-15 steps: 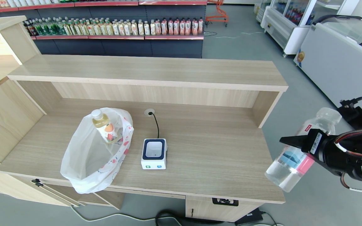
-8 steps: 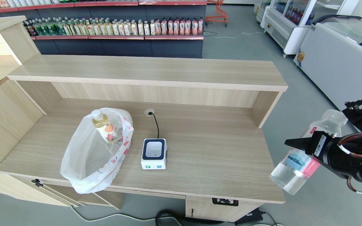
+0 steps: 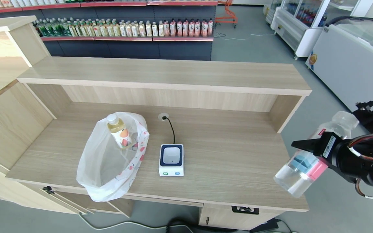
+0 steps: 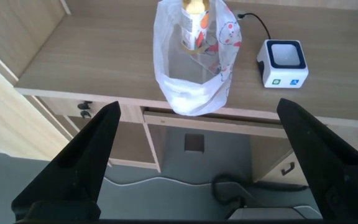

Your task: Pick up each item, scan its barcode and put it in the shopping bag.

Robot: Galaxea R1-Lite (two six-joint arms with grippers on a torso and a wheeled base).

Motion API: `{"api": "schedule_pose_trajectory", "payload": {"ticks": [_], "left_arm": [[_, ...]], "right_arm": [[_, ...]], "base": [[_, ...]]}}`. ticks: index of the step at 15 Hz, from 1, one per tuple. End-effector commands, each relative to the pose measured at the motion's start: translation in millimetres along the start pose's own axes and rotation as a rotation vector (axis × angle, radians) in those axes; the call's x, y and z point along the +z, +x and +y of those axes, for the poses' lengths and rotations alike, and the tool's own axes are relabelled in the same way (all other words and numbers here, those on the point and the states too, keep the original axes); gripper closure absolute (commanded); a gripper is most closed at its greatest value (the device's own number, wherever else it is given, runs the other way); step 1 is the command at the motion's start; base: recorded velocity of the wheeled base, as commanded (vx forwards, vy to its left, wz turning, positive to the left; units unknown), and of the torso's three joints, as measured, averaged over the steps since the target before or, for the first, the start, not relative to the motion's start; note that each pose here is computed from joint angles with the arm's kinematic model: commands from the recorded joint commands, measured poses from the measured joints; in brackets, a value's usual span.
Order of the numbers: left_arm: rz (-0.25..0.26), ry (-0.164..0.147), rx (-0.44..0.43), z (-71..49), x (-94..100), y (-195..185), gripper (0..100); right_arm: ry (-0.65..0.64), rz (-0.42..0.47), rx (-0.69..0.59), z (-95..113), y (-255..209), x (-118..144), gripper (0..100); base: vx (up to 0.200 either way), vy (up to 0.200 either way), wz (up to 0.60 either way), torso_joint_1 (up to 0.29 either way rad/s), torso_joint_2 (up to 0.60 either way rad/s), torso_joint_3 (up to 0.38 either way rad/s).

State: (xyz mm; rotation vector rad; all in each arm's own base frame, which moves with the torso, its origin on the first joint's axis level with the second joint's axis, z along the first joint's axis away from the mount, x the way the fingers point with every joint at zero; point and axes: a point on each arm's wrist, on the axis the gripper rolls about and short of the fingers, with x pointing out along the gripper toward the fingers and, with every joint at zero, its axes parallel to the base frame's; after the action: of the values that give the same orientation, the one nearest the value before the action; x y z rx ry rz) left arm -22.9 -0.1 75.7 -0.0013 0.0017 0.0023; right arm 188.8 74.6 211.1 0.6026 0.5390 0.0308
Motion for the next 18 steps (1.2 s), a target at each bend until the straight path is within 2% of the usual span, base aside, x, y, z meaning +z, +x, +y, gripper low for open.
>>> {"api": "schedule_pose_trajectory", "payload": {"ticks": [1,7,12,18], "left_arm": [[0.000,0.000,0.001,0.0,-0.1,0.0,0],[0.000,0.003,0.001,0.0,-0.1,0.0,0],[0.000,0.004,0.001,0.0,-0.1,0.0,0],[0.000,0.004,0.001,0.0,-0.1,0.0,0]], "right_arm": [[-0.002,0.015,-0.002,3.5,6.1,-1.5,100],[0.070,0.051,-0.067,18.3,57.6,3.6,100],[0.152,0.054,-0.144,27.7,107.3,2.6,100],[0.185,0.078,-0.208,21.9,146.6,-2.5,100]], "base": [[0.000,0.200,0.00,-0.012,0.00,0.002],[0.000,0.200,0.00,-0.001,0.00,0.002],[0.000,0.000,0.00,0.000,0.00,0.000],[0.000,0.000,0.00,0.000,0.00,0.000]]}}
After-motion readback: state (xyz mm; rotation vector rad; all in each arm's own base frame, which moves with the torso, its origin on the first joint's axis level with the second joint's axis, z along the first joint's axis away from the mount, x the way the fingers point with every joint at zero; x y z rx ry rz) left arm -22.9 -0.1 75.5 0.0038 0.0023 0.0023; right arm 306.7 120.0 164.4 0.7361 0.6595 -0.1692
